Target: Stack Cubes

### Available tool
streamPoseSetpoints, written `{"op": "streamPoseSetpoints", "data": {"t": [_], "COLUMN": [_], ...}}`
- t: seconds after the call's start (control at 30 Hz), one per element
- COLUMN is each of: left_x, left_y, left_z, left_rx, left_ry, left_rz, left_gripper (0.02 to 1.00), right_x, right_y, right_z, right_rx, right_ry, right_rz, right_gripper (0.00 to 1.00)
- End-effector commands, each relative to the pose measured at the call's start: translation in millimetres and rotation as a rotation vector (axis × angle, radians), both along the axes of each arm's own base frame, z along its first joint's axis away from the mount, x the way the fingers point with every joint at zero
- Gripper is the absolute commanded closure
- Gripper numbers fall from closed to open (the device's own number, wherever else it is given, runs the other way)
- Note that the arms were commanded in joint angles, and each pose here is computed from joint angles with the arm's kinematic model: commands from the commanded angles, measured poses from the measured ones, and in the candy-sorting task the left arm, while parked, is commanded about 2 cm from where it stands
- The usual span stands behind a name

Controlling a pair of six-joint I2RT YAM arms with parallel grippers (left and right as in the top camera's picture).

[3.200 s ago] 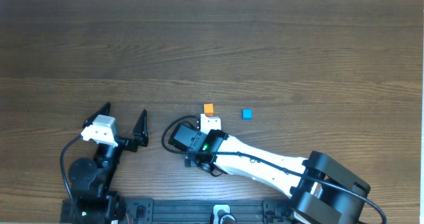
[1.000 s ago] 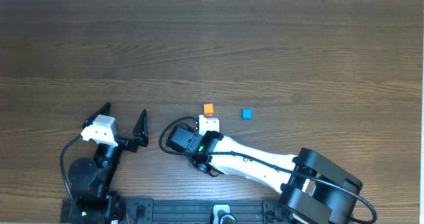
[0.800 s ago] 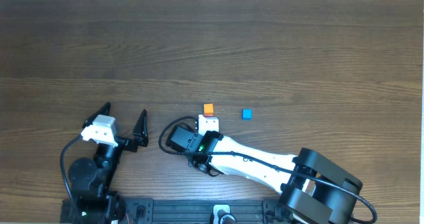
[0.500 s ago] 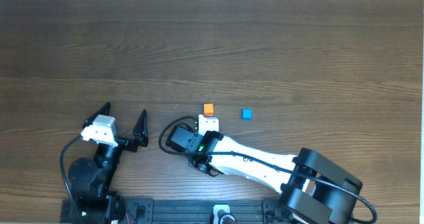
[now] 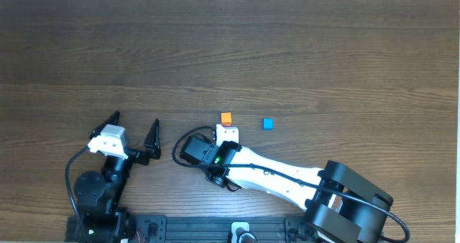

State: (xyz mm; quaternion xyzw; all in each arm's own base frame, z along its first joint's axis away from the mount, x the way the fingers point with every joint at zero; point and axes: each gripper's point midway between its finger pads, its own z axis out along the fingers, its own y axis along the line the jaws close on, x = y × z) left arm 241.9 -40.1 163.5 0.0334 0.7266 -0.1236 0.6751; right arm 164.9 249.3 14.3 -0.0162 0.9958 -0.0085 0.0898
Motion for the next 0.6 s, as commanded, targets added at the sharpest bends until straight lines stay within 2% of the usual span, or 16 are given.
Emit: {"op": "streamPoseSetpoints", "data": {"t": [0.03,0.17,0.43,0.6], "left_x": [0,0,0,0], "left_y": [0,0,0,0], "left_z": [-2,-2,-2,-2], "left_rx": [0.014,0.014,0.014,0.014], "left_ry": [-0.008,-0.008,-0.008,-0.008], "left_rz": [-0.002,-0.001,-0.001,-0.002], "left_gripper": [0.023,0.018,0.02,0.02], "right_x": [15,24,51,79], "right_y": [10,12,16,5], "right_z": [34,65,122,138], "right_rx": [0.015,0.006,0.017,0.028], "right_ry": [-0.077,-0.119,-0.187,-0.2], "right_rz": [0.001,0.0,0.014,-0.004], "right_gripper": [0.908,0.989,0.989,0.989]}}
